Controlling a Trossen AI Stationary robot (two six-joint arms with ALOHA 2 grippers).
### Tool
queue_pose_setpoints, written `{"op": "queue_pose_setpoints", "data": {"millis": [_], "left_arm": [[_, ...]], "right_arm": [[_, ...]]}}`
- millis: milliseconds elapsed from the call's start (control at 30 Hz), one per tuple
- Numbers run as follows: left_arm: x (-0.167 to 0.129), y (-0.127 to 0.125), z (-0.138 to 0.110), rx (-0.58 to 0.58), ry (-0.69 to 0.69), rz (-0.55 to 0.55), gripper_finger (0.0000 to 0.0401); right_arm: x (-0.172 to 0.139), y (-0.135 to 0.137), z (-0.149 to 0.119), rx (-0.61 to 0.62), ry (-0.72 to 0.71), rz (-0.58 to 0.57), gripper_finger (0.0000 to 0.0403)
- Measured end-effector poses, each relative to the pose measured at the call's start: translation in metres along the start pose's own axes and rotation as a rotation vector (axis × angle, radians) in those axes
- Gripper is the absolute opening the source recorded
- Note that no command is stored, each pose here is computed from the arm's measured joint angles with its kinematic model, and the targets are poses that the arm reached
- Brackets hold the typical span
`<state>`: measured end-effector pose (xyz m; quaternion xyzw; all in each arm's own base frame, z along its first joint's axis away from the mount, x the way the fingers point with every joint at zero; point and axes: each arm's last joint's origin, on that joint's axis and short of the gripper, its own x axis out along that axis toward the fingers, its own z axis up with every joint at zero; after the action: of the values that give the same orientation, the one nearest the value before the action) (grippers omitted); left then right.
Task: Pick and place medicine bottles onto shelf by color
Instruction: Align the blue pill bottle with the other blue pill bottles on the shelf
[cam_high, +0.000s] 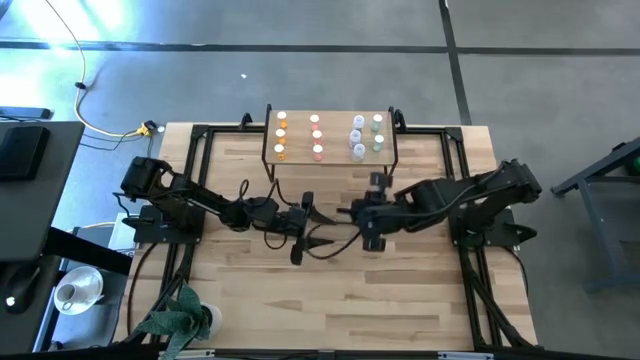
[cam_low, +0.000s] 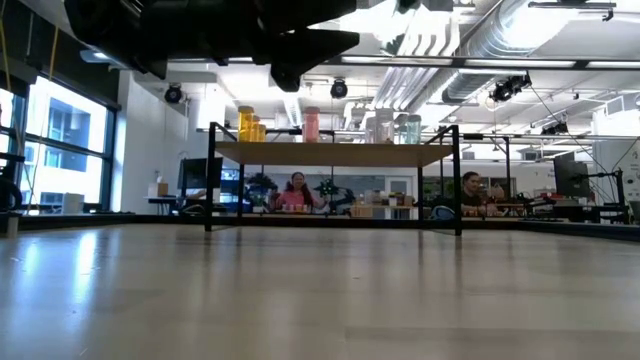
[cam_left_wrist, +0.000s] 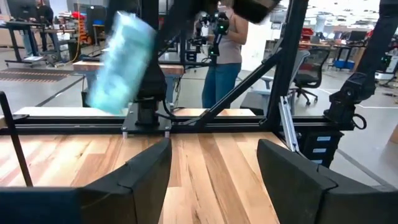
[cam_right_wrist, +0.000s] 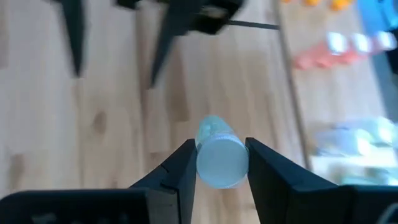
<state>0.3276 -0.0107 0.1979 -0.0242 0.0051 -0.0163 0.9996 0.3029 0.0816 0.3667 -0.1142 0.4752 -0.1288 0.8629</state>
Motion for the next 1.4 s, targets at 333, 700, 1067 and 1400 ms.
{"op": "queue_pose_setpoints", "data": {"millis": [333,700,1067,1400], "left_arm": [[0.000,0.000,0.000,0.000,0.004,-0.005,0.0226],[0.000,0.000,-0.002,0.000,0.021,-0.006,0.0226],[0.000,0.000,-0.003,0.000,0.031,-0.003,0.0226],[0.000,0.000,-0.003,0.000,0.031,-0.002,0.0226]], "right_arm": [[-0.022,-0.065,-0.010,0.200,-0.059,-0.266,0.0108],[-0.009,-0.150,-0.028,0.591,0.027,-0.330,0.0108],[0.026,-0.167,-0.042,0.701,0.309,-0.084,0.0108],[-0.009,-0.175,-0.026,0.748,0.183,-0.100,0.0108]]}}
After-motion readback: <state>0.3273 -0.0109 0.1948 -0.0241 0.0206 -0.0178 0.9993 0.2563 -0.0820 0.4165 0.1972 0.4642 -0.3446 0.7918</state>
